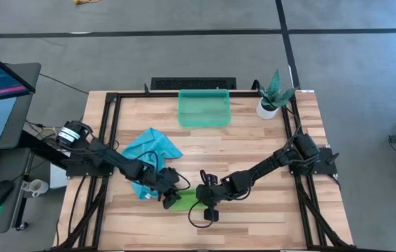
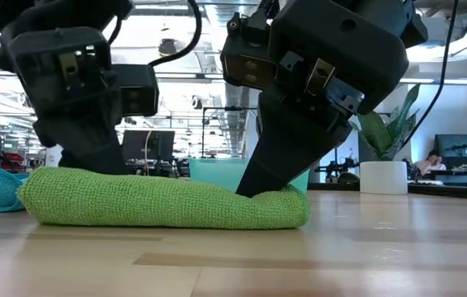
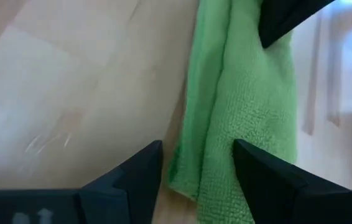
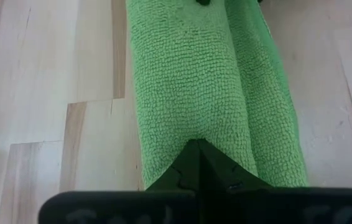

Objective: Roll microfiber towels into tight, uniform cylinder then place into a basket
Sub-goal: Roll the green microfiber cloth

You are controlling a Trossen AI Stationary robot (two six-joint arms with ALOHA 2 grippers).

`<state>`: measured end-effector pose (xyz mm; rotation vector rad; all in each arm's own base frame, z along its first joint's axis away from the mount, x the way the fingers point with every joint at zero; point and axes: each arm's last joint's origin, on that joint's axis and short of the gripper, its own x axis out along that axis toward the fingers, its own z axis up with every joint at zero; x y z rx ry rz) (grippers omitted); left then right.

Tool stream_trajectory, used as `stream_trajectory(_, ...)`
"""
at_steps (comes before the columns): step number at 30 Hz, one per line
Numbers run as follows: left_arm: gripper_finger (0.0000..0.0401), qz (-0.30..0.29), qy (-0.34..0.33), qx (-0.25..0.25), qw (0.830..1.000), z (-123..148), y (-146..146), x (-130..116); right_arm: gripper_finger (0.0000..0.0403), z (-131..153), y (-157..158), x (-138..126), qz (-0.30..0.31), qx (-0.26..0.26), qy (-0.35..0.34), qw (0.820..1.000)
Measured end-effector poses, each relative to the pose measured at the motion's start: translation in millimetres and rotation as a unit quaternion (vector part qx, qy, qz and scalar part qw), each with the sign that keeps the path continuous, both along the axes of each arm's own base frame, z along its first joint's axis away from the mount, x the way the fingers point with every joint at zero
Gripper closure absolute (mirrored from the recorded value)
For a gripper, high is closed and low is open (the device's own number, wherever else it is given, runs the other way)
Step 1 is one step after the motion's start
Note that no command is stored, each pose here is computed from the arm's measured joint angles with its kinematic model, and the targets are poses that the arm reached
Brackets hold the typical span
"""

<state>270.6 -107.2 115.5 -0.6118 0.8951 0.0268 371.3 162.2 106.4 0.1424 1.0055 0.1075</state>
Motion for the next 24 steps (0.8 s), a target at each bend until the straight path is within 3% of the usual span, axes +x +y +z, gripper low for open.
stream_trajectory(10,0.022,-0.012,0.02,-0.007,1.0,-12,-2,2,0.0381,0,-2,1,-0.017,0.008,0.002,1.0)
stream_trajectory(13,0.0253,-0.007,0.024,-0.008,1.0,-13,-2,1,0.0377,0,-5,2,-0.034,0.02,0.006,0.999)
stream_trajectory(20,0.0376,-0.01,0.028,-0.004,1.0,-15,-1,1,0.0365,0,-11,5,-0.056,0.032,0.009,0.998)
stream_trajectory(24,0.039,-0.014,0.029,-0.003,0.999,-15,-2,0,0.0345,0,-12,5,-0.06,0.032,0.008,0.998)
